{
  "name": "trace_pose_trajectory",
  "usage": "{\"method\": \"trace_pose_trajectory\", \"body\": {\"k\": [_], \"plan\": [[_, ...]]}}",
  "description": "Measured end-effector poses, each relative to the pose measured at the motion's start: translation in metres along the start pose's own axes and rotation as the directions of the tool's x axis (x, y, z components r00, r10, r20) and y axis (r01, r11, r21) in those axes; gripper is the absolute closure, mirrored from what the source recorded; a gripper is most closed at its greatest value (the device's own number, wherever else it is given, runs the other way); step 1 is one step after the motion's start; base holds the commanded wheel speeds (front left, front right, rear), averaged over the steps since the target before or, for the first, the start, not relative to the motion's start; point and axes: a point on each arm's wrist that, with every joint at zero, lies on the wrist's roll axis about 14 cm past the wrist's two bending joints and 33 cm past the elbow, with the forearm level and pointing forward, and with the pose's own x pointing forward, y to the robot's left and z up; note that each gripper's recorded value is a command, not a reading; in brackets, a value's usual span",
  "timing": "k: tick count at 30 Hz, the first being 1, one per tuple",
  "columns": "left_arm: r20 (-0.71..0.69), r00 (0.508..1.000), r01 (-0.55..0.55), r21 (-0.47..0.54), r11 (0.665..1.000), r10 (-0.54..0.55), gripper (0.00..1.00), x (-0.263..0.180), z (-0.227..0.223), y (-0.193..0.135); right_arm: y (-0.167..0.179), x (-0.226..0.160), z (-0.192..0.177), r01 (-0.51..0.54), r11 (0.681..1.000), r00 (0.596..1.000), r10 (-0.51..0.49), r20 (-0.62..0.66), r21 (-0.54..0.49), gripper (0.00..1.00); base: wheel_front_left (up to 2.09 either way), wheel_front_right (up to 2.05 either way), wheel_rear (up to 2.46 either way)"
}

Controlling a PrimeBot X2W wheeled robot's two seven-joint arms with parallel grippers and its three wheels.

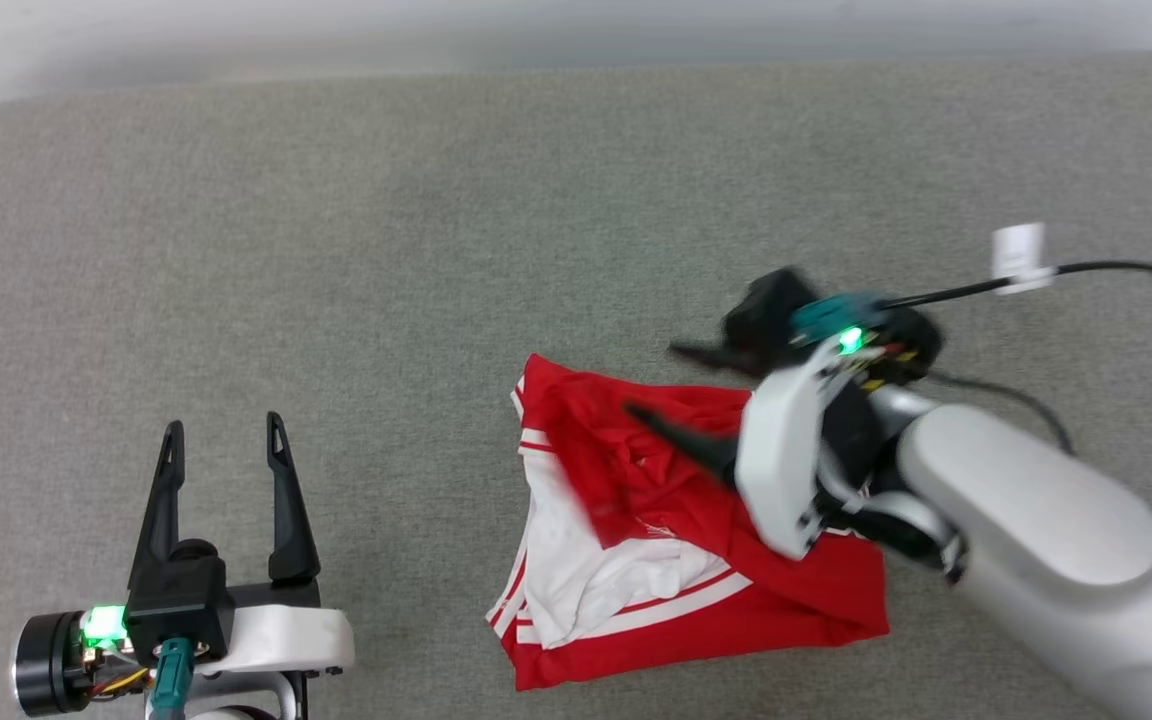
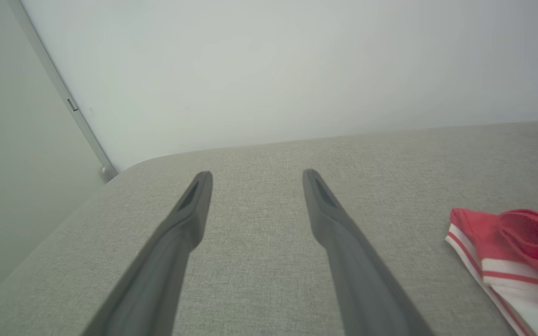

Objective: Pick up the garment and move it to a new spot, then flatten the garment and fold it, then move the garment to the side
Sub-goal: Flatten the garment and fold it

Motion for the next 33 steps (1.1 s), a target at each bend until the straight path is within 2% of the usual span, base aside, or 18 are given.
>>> {"method": "trace_pose_trajectory", "body": {"k": [2,4,7,10,13,18,21,26,33], "plan": [[0.007,1.000,0.005,-0.003,1.000,-0.005,0.00,-0.002,0.003,-0.001,-0.018,-0.015,0.023,0.069,0.997,0.990,-0.065,0.122,-0.032,0.00,0.00,0.00,0.00],[0.016,1.000,0.010,-0.006,1.000,-0.010,0.00,-0.003,0.006,-0.002,-0.040,-0.036,0.054,0.159,0.986,0.949,-0.141,0.281,-0.045,0.00,0.00,0.00,0.00],[0.022,1.000,0.017,-0.009,1.000,-0.017,0.00,-0.006,0.009,-0.004,-0.074,-0.073,0.081,0.316,0.948,0.844,-0.266,0.465,-0.031,0.00,0.00,0.00,0.00],[0.029,0.999,0.028,-0.013,1.000,-0.027,0.00,-0.008,0.012,-0.007,-0.097,-0.107,0.082,0.441,0.897,0.730,-0.372,0.573,0.020,0.00,0.00,0.00,0.00],[0.037,0.999,0.035,-0.015,0.999,-0.035,0.00,-0.010,0.015,-0.009,-0.109,-0.134,0.079,0.533,0.844,0.631,-0.443,0.637,0.059,0.00,0.00,0.00,0.00],[0.044,0.998,0.047,-0.019,0.999,-0.046,0.00,-0.013,0.019,-0.011,-0.112,-0.162,0.053,0.618,0.772,0.531,-0.549,0.645,0.148,0.00,0.00,0.00,0.00],[0.050,0.998,0.049,-0.020,0.999,-0.048,0.00,-0.015,0.021,-0.011,-0.103,-0.175,0.046,0.630,0.746,0.471,-0.586,0.659,0.214,0.00,0.00,0.00,0.00],[0.050,0.997,0.053,-0.024,0.998,-0.052,0.00,-0.020,0.022,-0.010,-0.085,-0.190,0.023,0.640,0.709,0.417,-0.645,0.640,0.297,0.00,0.00,0.00,0.00],[0.045,0.998,0.048,-0.035,0.998,-0.047,0.00,-0.029,0.023,-0.007,-0.062,-0.189,-0.013,0.634,0.688,0.433,-0.693,0.576,0.353,0.00,0.00,0.00,0.00]]}}
